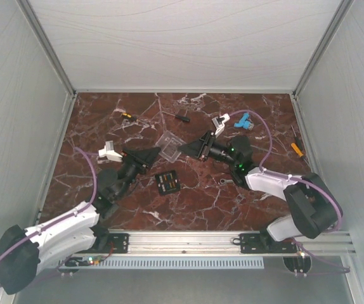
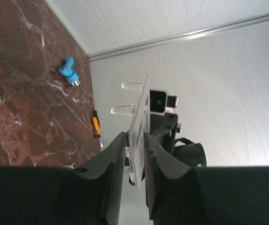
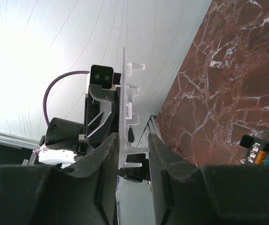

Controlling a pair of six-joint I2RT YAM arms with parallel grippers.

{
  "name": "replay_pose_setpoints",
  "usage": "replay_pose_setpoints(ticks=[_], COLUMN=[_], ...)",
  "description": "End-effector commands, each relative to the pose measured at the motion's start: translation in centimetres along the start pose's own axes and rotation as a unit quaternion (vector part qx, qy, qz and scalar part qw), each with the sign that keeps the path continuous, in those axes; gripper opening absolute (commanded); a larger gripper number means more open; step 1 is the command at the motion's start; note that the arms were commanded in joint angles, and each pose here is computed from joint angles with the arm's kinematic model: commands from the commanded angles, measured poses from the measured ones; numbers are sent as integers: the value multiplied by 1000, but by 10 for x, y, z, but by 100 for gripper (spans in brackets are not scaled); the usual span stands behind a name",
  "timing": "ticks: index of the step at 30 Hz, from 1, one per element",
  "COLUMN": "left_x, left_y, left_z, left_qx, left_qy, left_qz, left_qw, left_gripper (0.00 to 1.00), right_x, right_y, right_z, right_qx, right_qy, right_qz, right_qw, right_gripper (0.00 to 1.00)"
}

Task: Snap on the fuse box
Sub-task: Close the fuse box cover on the fuse box base.

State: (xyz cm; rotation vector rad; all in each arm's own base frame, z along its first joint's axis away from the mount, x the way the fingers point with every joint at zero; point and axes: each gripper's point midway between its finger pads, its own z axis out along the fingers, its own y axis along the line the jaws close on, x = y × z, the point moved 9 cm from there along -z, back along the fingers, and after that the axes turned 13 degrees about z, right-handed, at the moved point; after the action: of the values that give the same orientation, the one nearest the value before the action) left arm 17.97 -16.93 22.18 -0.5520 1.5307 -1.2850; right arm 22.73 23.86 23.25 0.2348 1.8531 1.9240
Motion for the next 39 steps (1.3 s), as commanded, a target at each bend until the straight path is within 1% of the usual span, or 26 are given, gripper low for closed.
replay_pose_setpoints(ticks=[1,2,4,8,10,13,15,17,24,29,32,39], left_x=[7,9,12,17,19,18,17,15,15,17,18,22], left_y=[4,9,19,41,52,65,74,79,91,95,97,100], left_z=[-4,-6,-11,-22,-28,-35,-40,-44,-48,-45,-43,-36], left_qx=[1,-9,-27,-72,-97,-131,-157,-166,-210,-227,-232,-227], left_qy=[27,33,46,80,99,125,145,159,215,242,256,284], left_qz=[14,19,32,69,91,125,143,160,186,195,204,211], left_qw=[1000,999,998,992,986,976,966,960,936,923,916,907], left_gripper=[34,44,55,61,63,64,66,66,69,71,71,62], right_x=[-14,-16,-21,-29,-29,-29,-29,-27,-10,-3,-1,-2], right_y=[11,9,4,-10,-19,-29,-37,-46,-76,-99,-107,-129], right_z=[-5,-7,-12,-20,-23,-22,-21,-19,8,22,26,31], right_qx=[-37,-33,-24,17,44,64,73,77,99,112,123,144], right_qy=[34,43,64,108,132,168,185,206,282,309,316,320], right_qz=[-29,-29,-33,-46,-44,-50,-40,-27,-7,19,22,39], right_qw=[998,998,997,993,989,982,979,975,954,944,941,936], right_gripper=[9,8,8,7,6,6,6,6,5,4,4,6])
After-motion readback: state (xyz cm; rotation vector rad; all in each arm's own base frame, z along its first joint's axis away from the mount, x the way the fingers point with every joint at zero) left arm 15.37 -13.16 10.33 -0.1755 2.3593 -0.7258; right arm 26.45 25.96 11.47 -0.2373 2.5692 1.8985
